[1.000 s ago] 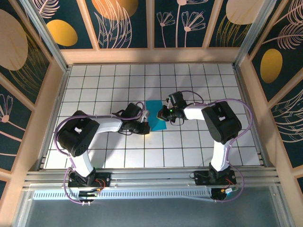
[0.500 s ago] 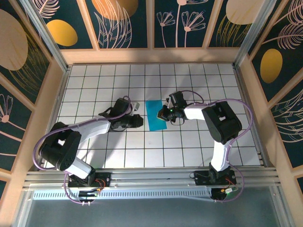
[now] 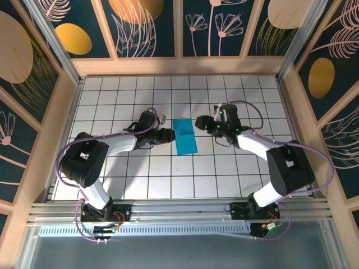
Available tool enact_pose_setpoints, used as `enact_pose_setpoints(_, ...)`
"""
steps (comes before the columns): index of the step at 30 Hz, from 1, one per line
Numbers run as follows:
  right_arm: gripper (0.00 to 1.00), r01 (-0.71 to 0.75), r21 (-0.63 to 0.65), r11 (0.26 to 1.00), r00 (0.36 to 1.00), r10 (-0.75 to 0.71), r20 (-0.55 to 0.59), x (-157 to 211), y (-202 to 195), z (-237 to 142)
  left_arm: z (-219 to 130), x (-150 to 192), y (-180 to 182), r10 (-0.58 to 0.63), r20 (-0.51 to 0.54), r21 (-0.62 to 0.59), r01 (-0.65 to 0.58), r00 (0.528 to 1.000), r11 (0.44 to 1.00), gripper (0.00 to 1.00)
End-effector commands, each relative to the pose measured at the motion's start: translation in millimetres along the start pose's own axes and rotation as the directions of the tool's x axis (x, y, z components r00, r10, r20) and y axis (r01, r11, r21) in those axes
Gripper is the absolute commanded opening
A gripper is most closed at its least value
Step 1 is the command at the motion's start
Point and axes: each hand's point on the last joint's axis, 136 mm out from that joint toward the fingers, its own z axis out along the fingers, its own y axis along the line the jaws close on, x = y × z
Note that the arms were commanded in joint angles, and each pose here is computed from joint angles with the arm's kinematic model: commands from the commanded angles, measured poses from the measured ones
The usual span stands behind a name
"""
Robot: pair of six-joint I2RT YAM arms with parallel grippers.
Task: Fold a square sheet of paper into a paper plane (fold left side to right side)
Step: Turn over the paper at the center of the table.
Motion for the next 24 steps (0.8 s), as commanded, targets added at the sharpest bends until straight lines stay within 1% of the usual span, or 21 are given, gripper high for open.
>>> enact_pose_setpoints(1, 0.74, 0.003, -0.043, 0.999, 0.998, 0.0, 0.06, -2, -2, -13, 10, -12, -10, 0.005, 0.002, 0.05, -0.005, 1.0, 0.999, 0.41)
enact_pose_setpoints(3, 0.79, -0.012, -0.075, 0.997, 0.998, 0.016, 0.057, 4, -3, -18, 15, -14, -8, 0.007, -0.004, 0.043, -0.007, 1.0, 0.999, 0.41)
enact_pose_setpoints(5, 0.81, -0.023, -0.094, 0.995, 0.999, 0.028, 0.042, 11, -5, -20, 20, -16, -6, 0.008, -0.008, 0.037, -0.008, 1.0, 0.999, 0.41)
enact_pose_setpoints(8, 0.82, -0.037, -0.094, 0.995, 0.999, 0.039, 0.026, 19, -9, -21, 27, -14, -2, 0.004, -0.024, 0.033, -0.003, 1.0, 0.999, 0.4)
enact_pose_setpoints(11, 0.82, -0.041, -0.09, 0.995, 0.999, 0.043, 0.019, 23, -12, -23, 31, -22, -8, 0.014, -0.021, 0.054, -0.013, 1.0, 0.998, 0.33)
enact_pose_setpoints(14, 0.82, -0.041, -0.088, 0.995, 0.999, 0.043, 0.017, 24, -12, -24, 36, -22, -5, 0.014, -0.025, 0.041, -0.013, 1.0, 0.999, 0.32)
enact_pose_setpoints(18, 0.8, -0.031, -0.105, 0.994, 0.999, 0.031, 0.007, 24, -8, -23, 39, -21, -6, 0.019, -0.034, 0.057, -0.017, 0.999, 0.998, 0.22)
enact_pose_setpoints(19, 0.8, -0.03, -0.113, 0.993, 1.0, 0.03, 0.002, 25, -7, -23, 39, -21, -6, 0.02, -0.032, 0.056, -0.018, 0.999, 0.998, 0.18)
enact_pose_setpoints(22, 0.76, -0.031, -0.144, 0.989, 0.999, 0.028, -0.021, 27, -2, -19, 35, -23, -4, 0.03, -0.018, 0.033, -0.029, 0.999, 0.999, 0.09)
enact_pose_setpoints(24, 0.72, -0.029, -0.174, 0.984, 0.999, 0.022, -0.044, 29, 4, -15, 31, -24, -3, 0.039, -0.006, 0.022, -0.039, 0.999, 0.999, 0.03)
